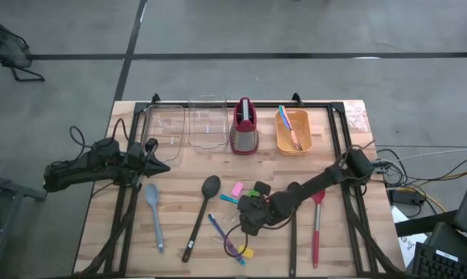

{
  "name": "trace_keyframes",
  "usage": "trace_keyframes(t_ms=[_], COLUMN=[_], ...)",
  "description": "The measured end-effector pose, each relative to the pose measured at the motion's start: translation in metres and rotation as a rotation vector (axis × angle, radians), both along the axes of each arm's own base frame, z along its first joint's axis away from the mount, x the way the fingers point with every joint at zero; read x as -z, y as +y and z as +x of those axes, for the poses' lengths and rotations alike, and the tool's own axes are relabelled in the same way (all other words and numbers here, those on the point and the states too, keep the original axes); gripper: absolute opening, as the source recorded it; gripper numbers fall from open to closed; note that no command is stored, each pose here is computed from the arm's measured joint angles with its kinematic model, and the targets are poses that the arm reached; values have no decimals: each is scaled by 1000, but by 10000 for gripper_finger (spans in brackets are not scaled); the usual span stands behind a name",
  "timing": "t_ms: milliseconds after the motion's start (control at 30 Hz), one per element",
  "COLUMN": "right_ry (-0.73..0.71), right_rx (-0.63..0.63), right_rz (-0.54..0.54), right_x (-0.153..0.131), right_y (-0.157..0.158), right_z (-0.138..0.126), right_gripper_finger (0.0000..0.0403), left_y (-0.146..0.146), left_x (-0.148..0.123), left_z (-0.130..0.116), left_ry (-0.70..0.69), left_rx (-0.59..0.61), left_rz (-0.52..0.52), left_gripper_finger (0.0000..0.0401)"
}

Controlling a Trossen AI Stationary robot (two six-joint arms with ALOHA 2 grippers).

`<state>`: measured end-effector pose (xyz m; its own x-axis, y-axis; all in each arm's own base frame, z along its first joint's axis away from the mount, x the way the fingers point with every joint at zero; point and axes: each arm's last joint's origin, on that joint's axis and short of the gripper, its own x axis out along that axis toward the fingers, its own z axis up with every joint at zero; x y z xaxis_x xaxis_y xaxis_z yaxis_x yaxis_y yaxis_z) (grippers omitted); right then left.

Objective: Pick & Place Kitchen Items
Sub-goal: Put the top blue knife into the yellow bin

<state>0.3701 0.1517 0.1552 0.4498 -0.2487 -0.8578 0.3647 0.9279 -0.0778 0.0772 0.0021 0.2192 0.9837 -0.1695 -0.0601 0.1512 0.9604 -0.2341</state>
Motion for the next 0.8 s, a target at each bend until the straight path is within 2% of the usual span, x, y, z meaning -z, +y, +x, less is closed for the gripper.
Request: trace_keyframes(t_ms=[233, 533, 800], right_ry=[29, 54, -54], right_rx=[15, 169, 270], right_rz=[-22, -69, -96], right_x=[-13, -58, -91], right_y=[-5, -21, -31], right_z=[-9, -41, -58], right_gripper_finger=[48, 44, 48], left_y=[0, 0, 0], left_x=[0, 0, 0], left_z=[0, 0, 0], left_ry=[0, 2, 3], left_rx=[0, 0, -1], left_rz=[0, 0, 0], left_gripper_finger=[12, 12, 12])
